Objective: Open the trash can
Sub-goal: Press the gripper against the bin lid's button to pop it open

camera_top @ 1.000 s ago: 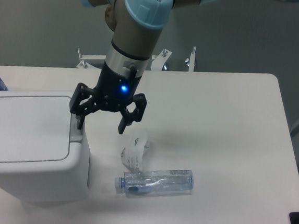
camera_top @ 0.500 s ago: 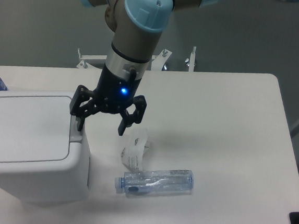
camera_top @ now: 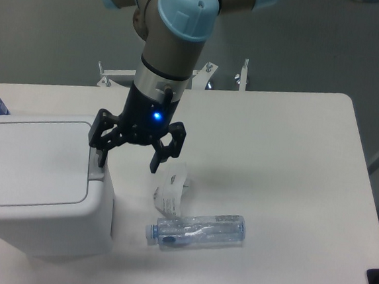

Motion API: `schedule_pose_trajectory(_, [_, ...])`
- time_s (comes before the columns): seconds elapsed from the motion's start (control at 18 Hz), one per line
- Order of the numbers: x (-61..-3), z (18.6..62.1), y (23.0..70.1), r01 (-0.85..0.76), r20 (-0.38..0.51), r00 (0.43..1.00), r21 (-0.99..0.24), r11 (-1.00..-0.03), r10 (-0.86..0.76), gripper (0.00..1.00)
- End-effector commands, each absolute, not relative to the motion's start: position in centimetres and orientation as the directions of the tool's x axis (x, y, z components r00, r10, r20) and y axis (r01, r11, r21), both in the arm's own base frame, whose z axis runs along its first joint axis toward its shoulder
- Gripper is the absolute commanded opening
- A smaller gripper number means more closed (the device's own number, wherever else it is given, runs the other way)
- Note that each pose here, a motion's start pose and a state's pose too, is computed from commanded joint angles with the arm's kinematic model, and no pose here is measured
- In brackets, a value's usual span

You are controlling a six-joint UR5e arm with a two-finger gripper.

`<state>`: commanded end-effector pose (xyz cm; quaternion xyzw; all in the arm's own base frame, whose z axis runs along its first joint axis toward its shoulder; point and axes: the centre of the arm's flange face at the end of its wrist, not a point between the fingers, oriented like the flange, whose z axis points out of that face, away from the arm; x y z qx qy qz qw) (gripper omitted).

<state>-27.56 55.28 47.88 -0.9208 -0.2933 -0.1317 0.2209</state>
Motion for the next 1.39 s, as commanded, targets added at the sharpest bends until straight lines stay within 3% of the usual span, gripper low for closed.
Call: schedule_pose_trajectory(1.39, [-27.87, 47.1, 55.46, 0.602, 0.373, 0.79, -0.318, -0.732, 0.487, 1.0])
